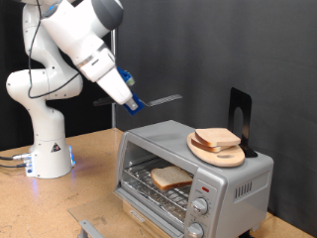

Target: Make a piece of toast with the oven

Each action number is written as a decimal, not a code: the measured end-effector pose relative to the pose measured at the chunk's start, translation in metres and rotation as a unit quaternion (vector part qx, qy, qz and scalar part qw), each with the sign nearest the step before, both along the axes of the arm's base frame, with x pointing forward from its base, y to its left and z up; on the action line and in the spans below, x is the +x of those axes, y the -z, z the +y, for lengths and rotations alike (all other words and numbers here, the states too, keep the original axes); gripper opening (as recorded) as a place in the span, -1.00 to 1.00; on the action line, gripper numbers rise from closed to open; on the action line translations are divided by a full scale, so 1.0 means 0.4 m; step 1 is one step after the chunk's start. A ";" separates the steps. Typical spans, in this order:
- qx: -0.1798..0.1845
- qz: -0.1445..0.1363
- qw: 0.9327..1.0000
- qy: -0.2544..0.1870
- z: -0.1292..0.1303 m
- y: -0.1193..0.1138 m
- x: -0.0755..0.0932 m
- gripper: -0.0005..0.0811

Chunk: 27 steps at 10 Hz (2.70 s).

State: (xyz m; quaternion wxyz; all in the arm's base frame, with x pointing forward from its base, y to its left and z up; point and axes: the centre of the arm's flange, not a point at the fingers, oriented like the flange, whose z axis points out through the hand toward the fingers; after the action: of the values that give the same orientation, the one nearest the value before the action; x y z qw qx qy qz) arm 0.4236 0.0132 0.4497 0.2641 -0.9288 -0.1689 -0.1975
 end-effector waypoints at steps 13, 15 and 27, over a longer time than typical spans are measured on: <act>-0.069 0.049 0.996 -0.027 0.330 0.175 -0.039 -0.02; -0.077 0.049 0.996 -0.024 0.328 0.194 -0.048 0.09; -0.162 -0.045 0.983 -0.074 0.357 0.192 -0.034 0.99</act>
State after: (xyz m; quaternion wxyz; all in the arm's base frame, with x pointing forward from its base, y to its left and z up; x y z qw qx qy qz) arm 0.4101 0.1562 0.3728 0.1164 -0.9344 -0.2786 -0.1890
